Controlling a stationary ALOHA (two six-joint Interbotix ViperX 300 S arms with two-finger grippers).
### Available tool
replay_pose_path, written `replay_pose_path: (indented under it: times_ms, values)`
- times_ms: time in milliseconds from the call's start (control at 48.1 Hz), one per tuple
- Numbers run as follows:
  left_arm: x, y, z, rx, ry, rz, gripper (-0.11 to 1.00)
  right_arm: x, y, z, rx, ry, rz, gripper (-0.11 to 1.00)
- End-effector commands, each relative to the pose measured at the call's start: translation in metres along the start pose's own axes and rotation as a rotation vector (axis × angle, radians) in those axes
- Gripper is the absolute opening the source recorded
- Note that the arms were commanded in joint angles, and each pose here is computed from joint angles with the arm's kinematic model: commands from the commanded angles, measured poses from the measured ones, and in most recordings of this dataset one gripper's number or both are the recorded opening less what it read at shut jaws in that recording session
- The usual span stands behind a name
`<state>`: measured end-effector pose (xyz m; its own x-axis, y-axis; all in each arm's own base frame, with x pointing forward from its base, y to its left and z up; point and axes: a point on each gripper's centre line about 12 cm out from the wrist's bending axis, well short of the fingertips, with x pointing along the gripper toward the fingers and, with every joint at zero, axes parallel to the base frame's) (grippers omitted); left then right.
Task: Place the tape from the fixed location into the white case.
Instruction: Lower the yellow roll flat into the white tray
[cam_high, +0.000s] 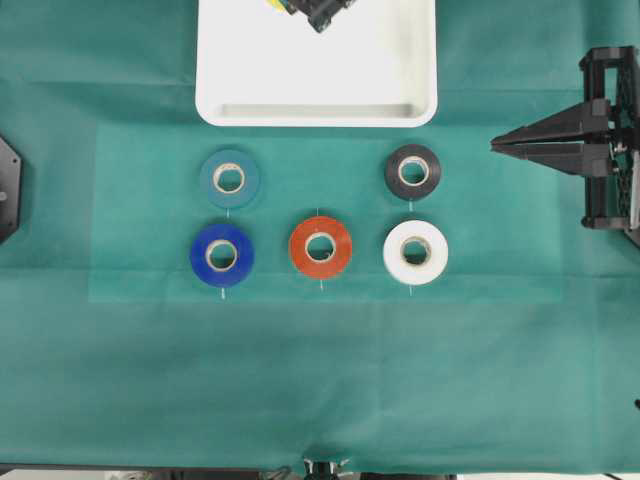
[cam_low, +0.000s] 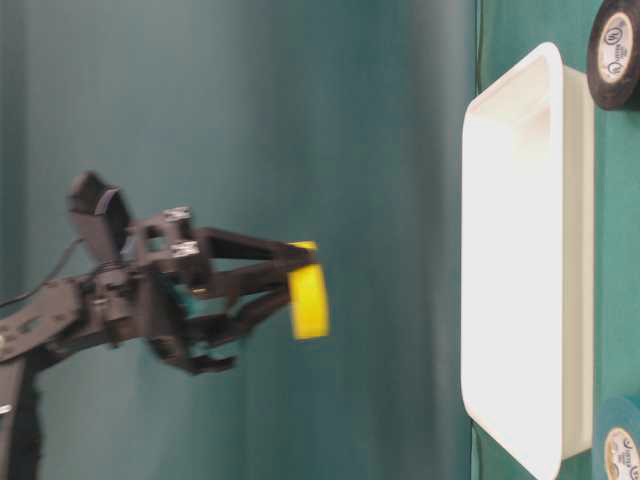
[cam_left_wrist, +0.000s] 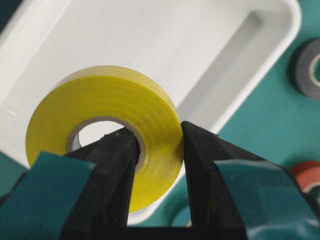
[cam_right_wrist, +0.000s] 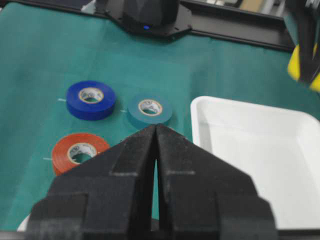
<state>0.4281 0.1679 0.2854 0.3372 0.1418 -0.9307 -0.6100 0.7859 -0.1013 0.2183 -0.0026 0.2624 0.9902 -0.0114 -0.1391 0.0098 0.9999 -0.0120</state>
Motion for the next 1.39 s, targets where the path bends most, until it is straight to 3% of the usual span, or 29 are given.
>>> replay_pose_path:
  times_ms: [0,270,519,1371]
  values:
    - [0.002,-0.001,0.002,0.002,-0.027,-0.007,0.24,0.001,0.0,0.008,0.0,-0.021,-0.002,0.0]
    - [0.042,0.002,0.001,0.022,-0.058,-0.013,0.24,0.002,0.0,0.006,-0.001,-0.015,-0.001,0.0]
    - [0.076,0.012,-0.006,0.009,-0.024,0.001,0.24,0.003,0.0,0.005,-0.001,-0.011,-0.001,0.0]
    - [0.106,0.014,-0.011,0.007,-0.054,-0.011,0.24,0.005,0.0,0.003,-0.004,-0.006,-0.001,0.0]
